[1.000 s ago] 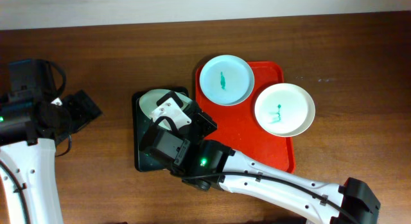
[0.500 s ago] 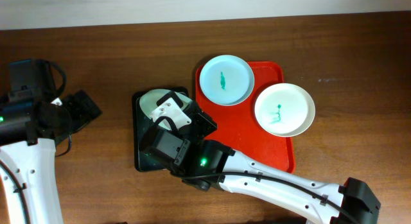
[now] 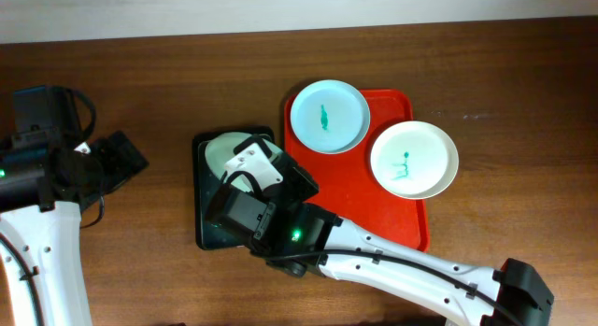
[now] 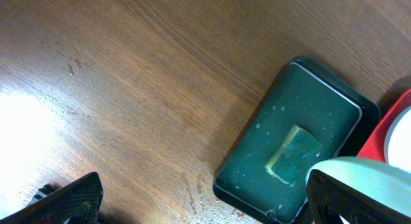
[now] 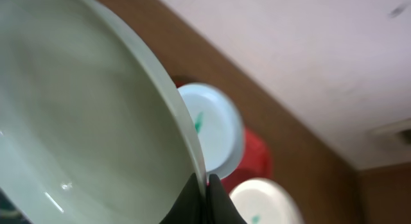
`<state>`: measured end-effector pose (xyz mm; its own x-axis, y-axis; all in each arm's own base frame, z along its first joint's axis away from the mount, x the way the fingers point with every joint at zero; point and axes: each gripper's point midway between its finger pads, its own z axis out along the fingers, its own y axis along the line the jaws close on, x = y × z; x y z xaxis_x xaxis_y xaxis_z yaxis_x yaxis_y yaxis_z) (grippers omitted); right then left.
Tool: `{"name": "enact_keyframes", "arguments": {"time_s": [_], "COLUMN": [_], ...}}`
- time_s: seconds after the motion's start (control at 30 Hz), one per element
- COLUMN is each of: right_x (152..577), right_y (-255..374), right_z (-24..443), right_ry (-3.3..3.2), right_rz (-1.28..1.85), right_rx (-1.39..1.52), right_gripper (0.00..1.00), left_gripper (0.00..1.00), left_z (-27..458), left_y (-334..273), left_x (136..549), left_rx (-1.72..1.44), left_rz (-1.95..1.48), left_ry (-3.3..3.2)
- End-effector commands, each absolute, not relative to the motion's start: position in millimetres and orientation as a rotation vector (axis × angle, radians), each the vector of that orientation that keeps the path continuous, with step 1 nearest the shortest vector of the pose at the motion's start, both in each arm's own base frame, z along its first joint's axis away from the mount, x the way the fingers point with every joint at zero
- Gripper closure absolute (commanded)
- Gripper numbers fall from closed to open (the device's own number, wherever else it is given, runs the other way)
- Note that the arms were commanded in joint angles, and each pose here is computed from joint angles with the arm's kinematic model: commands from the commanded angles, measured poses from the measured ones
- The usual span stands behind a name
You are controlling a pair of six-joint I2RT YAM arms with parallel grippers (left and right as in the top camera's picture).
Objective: Clean dirty plates on tray and stack at the side
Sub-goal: 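Lift the pale green plate with right gripper and tilt it over green tray, then carry the pale green plate right and set it on the table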
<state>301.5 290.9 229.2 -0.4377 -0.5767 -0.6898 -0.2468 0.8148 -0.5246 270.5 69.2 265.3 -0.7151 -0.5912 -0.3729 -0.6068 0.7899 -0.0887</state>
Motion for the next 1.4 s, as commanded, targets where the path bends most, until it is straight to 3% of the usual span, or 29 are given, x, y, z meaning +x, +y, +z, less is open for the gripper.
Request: {"name": "enact_keyframes", "arguments": {"time_s": [0.0, 0.27, 0.37, 0.5, 0.7, 0.83, 1.17, 1.3, 1.37], "right_x": [297, 310, 315, 310, 282, 270, 251, 243, 241], "right_y": [303, 218, 152, 36, -120, -176, -219, -229, -232], "right_z": [214, 286, 306, 304, 260, 216, 93, 78, 78], "right_ry": [2.236, 2.41, 2.429, 2.445, 2.452, 2.474, 2.771, 2.812, 2.814], "right_rz": [-0.09, 0.306, 0.409, 0.317, 0.083, 0.119, 0.085, -0.022, -0.05], "right_rx": [-0.444, -0.135, 0.074, 0.442, 0.998, 1.306, 1.616, 1.655, 1.655], "right_gripper": [0.96, 0.96, 0.96, 0.96, 0.96, 0.96, 0.96, 0.95, 0.87], "left_gripper": [0.01, 0.01, 0.01, 0.01, 0.01, 0.01, 0.01, 0.01, 0.01], "left_z": [270, 270, 270, 270, 270, 270, 270, 270, 270], "left_y": [71, 71, 71, 71, 71, 71, 71, 71, 71], "left_x": [270, 270, 270, 270, 270, 270, 270, 270, 270], "left_rx": [-0.903, -0.903, -0.903, -0.903, -0.903, -0.903, -0.903, -0.903, -0.903], "left_rz": [0.056, 0.056, 0.056, 0.056, 0.056, 0.056, 0.056, 0.056, 0.056], "left_ry": [2.58, 2.58, 2.58, 2.58, 2.58, 2.58, 2.58, 2.58, 2.58]}}
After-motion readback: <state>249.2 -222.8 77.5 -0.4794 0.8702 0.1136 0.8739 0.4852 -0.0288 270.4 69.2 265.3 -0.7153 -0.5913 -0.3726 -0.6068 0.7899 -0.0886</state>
